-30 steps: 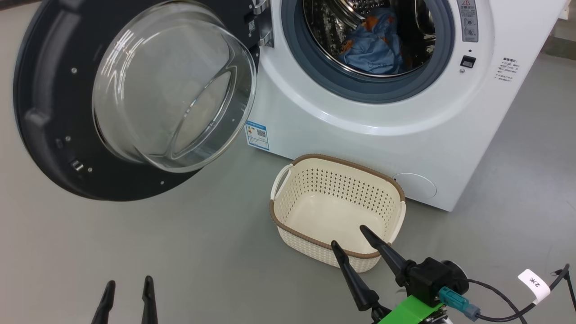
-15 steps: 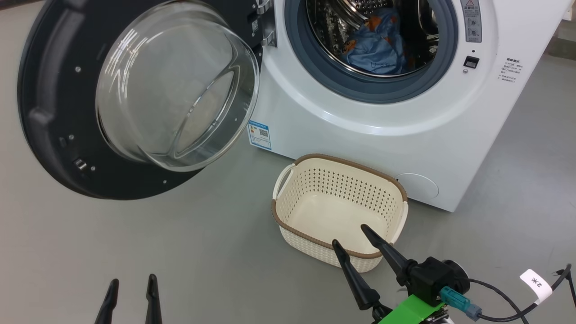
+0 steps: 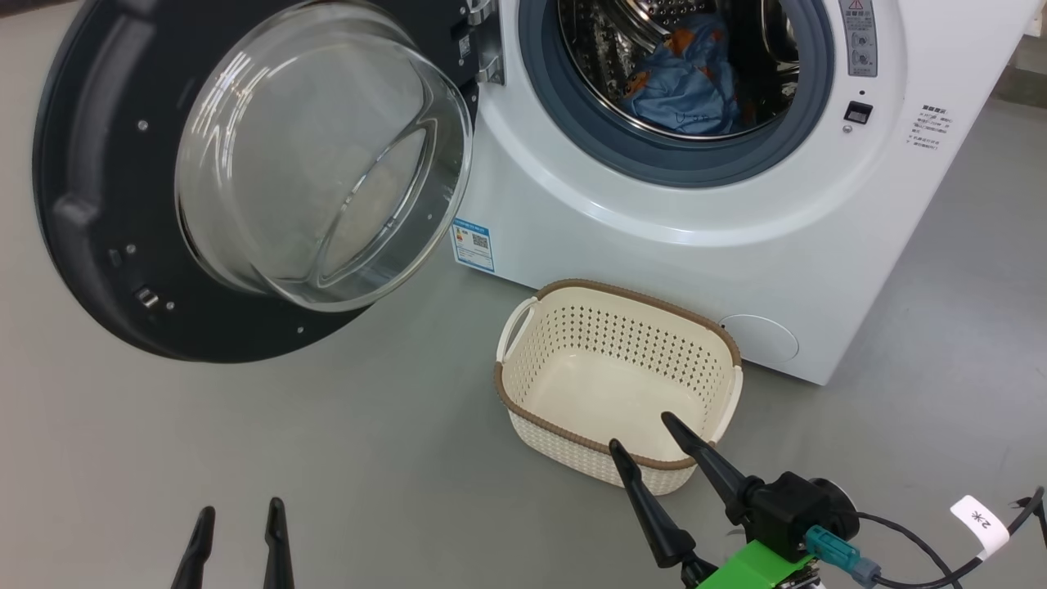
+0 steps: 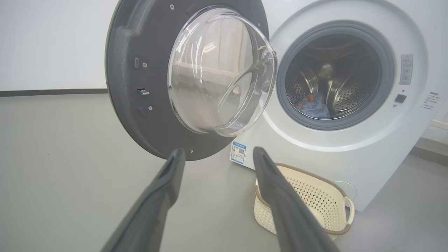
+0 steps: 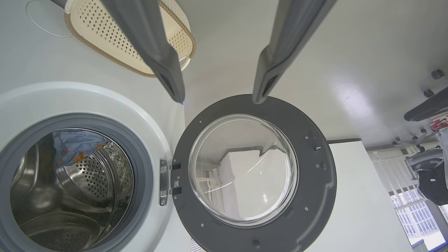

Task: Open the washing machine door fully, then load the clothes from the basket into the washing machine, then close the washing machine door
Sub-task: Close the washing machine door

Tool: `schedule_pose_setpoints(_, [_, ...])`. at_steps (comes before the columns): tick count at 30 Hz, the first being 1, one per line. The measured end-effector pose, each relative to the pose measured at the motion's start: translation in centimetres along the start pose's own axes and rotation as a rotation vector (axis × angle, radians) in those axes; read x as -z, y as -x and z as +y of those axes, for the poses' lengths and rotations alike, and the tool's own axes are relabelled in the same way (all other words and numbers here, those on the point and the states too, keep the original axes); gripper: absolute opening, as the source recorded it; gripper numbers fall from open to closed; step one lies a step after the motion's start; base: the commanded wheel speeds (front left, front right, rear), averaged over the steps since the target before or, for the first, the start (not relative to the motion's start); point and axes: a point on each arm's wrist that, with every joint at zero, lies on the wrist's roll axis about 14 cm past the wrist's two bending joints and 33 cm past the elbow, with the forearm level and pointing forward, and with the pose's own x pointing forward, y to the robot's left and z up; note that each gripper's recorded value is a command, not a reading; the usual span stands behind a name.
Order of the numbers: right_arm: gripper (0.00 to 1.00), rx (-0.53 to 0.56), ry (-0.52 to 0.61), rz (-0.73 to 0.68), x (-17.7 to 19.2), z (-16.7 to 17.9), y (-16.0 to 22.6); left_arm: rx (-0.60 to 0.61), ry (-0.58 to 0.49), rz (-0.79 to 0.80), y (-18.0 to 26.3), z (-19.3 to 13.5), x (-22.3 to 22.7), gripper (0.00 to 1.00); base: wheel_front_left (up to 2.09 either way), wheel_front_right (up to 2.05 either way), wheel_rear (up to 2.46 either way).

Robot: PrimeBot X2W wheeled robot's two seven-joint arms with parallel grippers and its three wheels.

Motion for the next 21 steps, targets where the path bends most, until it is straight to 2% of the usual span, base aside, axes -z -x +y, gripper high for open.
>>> schedule_pose_setpoints(21, [1.0,0.005,0.001,0.002,0.07,-0.13,0.16,0.003,-0.008,-0.01,-0.06,-0.04,-0.3,1.0,0.0,0.0,0.0])
